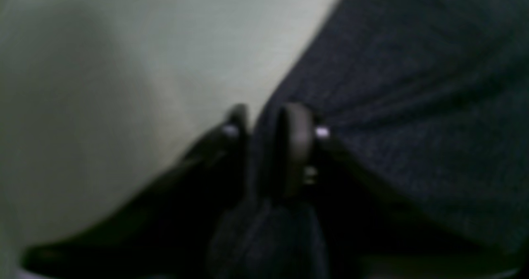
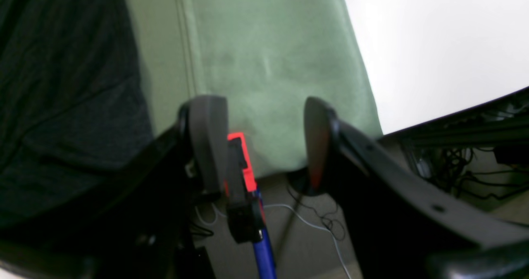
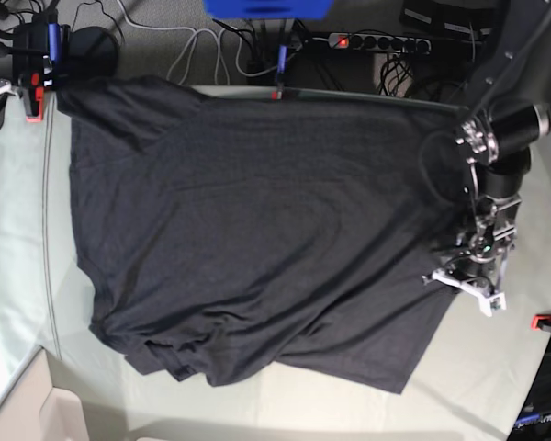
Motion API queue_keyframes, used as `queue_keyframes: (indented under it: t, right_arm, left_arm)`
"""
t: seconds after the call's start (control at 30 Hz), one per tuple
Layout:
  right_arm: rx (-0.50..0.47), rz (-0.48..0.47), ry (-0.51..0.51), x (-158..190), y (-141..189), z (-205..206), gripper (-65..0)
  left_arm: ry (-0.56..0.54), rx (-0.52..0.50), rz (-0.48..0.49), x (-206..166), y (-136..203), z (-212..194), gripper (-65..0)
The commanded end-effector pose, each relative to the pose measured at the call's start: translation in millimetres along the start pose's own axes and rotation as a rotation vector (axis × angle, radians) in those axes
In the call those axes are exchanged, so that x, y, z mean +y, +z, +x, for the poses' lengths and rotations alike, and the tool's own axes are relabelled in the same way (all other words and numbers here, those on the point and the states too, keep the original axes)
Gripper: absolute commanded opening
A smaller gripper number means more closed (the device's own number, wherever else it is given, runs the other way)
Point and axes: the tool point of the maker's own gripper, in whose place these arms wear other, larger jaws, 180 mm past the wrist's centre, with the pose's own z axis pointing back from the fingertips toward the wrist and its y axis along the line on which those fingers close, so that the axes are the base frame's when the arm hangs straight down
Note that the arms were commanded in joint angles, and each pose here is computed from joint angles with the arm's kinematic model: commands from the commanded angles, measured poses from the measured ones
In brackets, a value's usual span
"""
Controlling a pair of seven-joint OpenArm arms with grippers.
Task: Layout the t-shirt on the table in an organized manner, then fold the t-shirt properly
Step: 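Release with the left gripper and grasp the shirt side further along, then drag the shirt side with the left gripper back toward its corner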
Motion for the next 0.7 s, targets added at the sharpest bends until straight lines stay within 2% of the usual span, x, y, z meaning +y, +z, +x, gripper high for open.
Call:
queue_keyframes:
  t: [0.0,0.03,0.37,0.53,0.63,0.67]
  right_arm:
    - [-0.042,-0.004,0.017,-5,3,13,-34.8]
    - [-0.042,-0.004,0.017,-5,3,13,-34.8]
    - [-0.041,-0.008,0.015,-6,4,12,-34.8]
    - [-0.040,-0.005,0.016,-5,4,12,-34.8]
    - [-0.040,-0.004,0.016,-4,4,12,-34.8]
    - [-0.040,-0.002,0.017,-4,3,12,-34.8]
  left_arm:
    - [0.019,-0.023,0.018,7,-1,16,-61.5]
    - [0.027,-0.024,0.031,15,0,18,-65.0]
    - [0.044,-0.040,0.039,23,2,21,-64.9]
    - [0.007,-0.113,0.069,42,14,34,-64.9]
    - [0.055,-0.160,0.083,55,25,38,-64.9]
    - [0.078,-0.146,0.085,59,28,32,-64.9]
